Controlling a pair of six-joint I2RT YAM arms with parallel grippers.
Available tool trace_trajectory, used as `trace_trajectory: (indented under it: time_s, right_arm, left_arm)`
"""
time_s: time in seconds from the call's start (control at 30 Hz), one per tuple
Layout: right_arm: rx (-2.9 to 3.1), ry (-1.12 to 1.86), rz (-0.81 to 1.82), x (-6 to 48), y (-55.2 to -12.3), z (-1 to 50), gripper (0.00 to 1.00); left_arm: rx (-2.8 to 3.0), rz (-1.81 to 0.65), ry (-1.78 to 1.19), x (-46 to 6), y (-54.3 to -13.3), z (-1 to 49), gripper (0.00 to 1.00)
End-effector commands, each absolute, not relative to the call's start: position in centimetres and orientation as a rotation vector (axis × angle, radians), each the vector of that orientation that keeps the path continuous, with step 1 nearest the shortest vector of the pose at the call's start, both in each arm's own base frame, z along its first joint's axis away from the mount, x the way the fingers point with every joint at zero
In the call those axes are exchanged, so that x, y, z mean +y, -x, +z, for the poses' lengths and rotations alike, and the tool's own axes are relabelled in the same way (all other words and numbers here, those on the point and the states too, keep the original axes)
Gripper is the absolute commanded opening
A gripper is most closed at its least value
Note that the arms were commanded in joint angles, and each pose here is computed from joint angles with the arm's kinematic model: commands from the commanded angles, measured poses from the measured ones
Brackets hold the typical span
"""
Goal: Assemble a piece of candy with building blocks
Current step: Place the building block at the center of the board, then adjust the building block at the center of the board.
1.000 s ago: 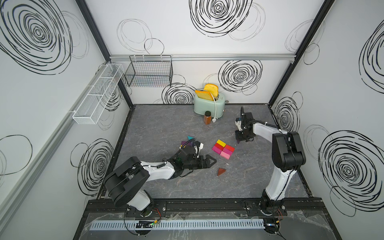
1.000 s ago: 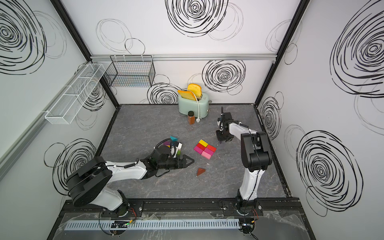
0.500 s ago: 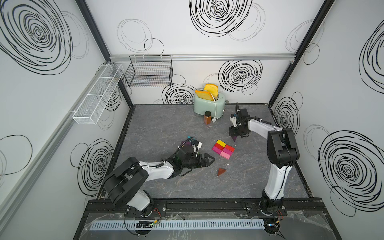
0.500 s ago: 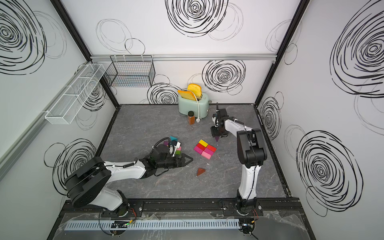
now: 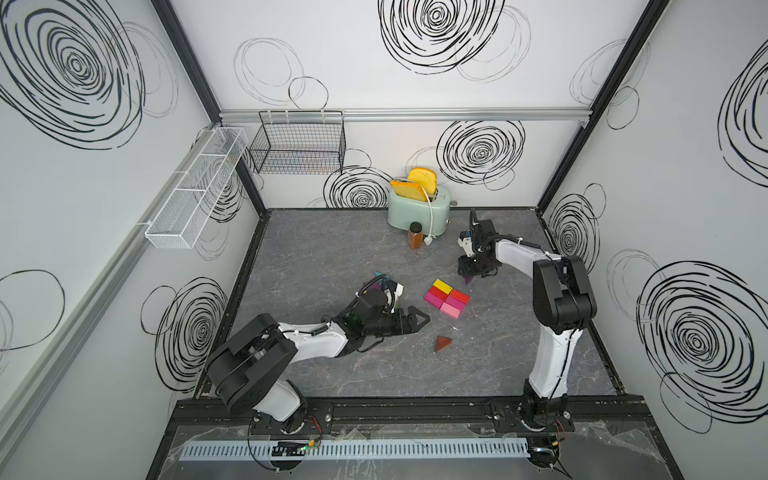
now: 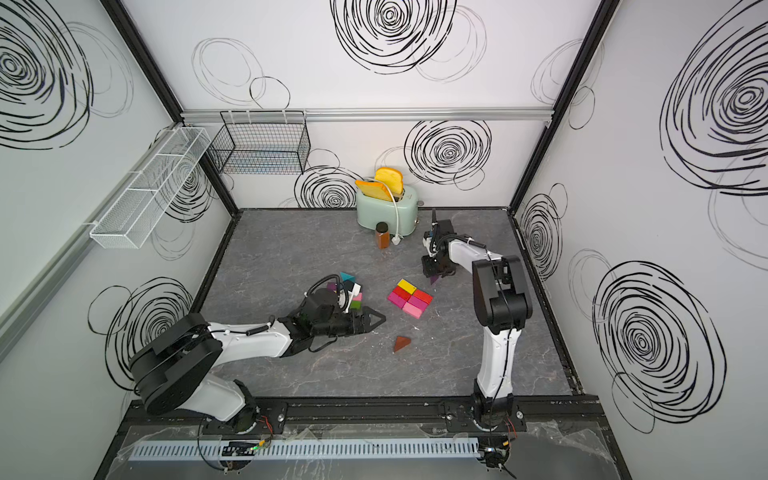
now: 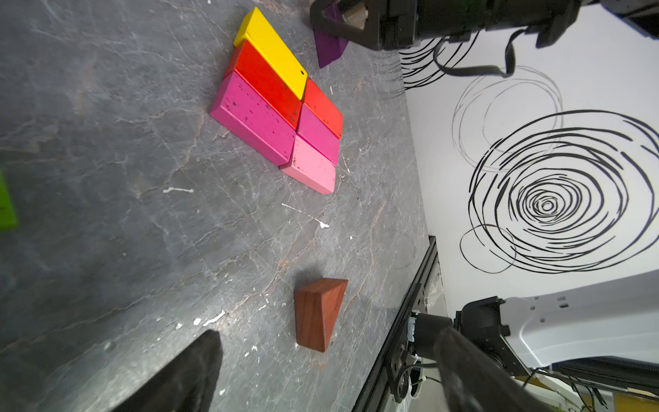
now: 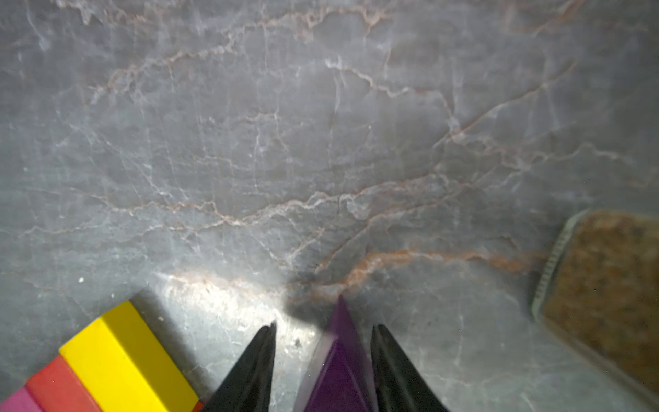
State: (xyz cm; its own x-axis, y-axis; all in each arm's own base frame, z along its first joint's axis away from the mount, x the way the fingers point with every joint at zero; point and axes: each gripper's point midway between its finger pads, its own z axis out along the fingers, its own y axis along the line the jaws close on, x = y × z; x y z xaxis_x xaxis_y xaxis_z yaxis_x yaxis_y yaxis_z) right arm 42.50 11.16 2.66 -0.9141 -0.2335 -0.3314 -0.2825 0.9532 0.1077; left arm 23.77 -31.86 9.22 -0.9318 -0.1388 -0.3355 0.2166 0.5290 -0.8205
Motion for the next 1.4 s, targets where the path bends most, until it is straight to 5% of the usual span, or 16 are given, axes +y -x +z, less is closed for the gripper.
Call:
trace_trajectory:
  time_s: [0.0, 0.47, 0.87, 1.37]
  right_arm:
    - [2.779, 0.395, 0.239, 11.3, -41.0, 4.3, 0.48]
    - [2.769, 0.407, 0.261, 12.1, -37.8, 5.4, 0.48]
    - [2.684, 0.369, 0.157, 11.0, -41.1, 8.2, 0.54]
    - [2.757, 0.38, 0.245, 10.7, -40.3, 4.3, 0.63]
  left_arm:
    - [2.386, -1.389, -0.085, -31.9, -23.8, 9.5, 0.98]
    - [2.393, -1.409, -0.079, -31.8, -23.3, 9.1, 0.98]
    - [2.381, -1.409, -0.073, -31.6, -23.7, 9.5, 0.98]
    - [2.346, -1.229, -0.188, -31.5, -25.2, 11.8, 0.98]
